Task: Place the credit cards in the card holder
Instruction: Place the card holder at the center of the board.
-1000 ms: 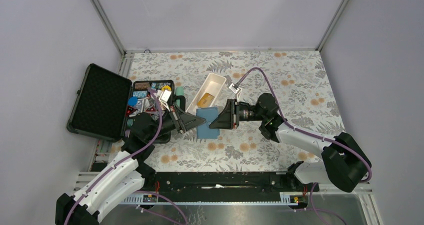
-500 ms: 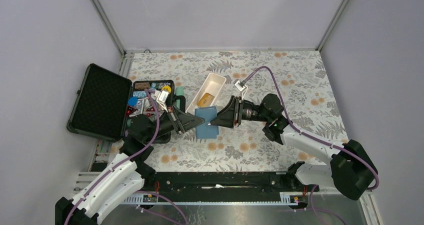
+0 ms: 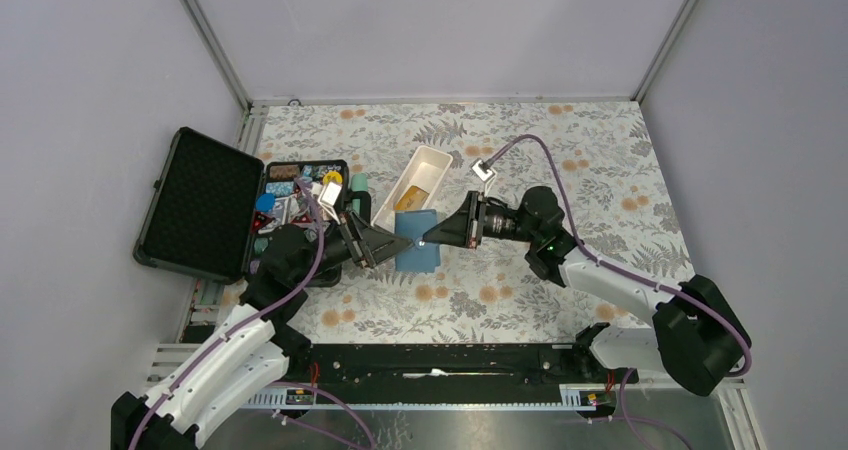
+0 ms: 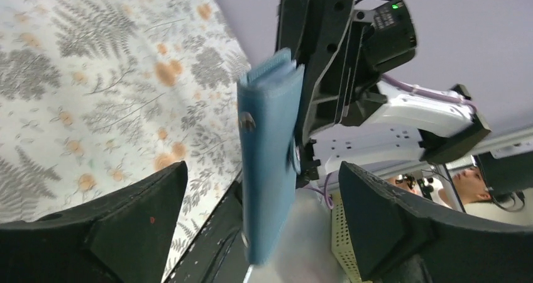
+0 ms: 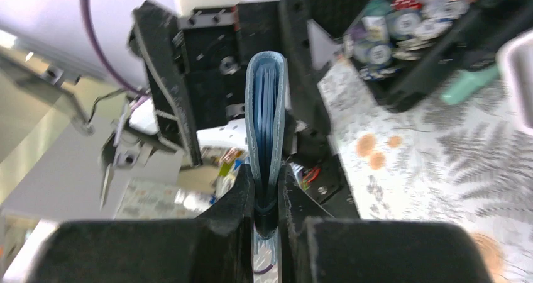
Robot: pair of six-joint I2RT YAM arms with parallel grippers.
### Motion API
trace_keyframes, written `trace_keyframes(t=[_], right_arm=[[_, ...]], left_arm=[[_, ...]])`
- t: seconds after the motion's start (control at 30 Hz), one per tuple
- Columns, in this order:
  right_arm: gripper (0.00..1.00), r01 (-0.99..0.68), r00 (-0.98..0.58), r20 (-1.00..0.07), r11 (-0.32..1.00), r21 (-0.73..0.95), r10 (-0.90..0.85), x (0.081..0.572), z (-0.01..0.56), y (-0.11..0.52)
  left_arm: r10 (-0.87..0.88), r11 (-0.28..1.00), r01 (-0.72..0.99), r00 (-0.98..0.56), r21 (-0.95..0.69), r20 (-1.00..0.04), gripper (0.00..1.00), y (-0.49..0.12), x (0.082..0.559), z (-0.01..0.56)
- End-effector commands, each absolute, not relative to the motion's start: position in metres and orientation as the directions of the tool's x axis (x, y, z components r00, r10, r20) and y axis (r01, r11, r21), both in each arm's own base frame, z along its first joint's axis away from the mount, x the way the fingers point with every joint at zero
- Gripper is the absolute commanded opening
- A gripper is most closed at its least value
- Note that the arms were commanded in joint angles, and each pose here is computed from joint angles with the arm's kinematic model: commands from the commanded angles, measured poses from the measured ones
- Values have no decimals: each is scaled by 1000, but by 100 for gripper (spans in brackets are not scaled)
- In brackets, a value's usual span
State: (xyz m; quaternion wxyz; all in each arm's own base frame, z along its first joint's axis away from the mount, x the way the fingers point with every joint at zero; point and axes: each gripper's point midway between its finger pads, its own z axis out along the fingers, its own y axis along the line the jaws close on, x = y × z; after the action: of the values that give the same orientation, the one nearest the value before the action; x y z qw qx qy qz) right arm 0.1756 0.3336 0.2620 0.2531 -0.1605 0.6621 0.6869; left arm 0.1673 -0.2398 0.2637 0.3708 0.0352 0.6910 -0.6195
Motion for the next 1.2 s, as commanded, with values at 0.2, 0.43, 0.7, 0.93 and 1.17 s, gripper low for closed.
trace_keyframes(t=[0.2,0.43,0.7,0.93,1.17], right_arm=[[0,-365,-781,-573,563,741,248,257,170,254],[0,-252,-772,-598,761,598,215,297,113,205],[0,-214,-837,-524,786,579,159,328,74,191],[61,-105,-849,-515,917,384,118,339,46,153],[99,-78,-821,-560,951,300,109,341,58,134]], left_arm=[[-312,679,407,-594,-611,-742,99,-175,213,253],[-275,841,263,-544,-472,-793,99,-111,242,258],[-372,875,113,-466,-471,-803,99,-67,260,254],[-326,935,-1,-392,-354,-861,99,-34,264,248],[-332,939,-37,-365,-342,-870,99,-25,263,247]])
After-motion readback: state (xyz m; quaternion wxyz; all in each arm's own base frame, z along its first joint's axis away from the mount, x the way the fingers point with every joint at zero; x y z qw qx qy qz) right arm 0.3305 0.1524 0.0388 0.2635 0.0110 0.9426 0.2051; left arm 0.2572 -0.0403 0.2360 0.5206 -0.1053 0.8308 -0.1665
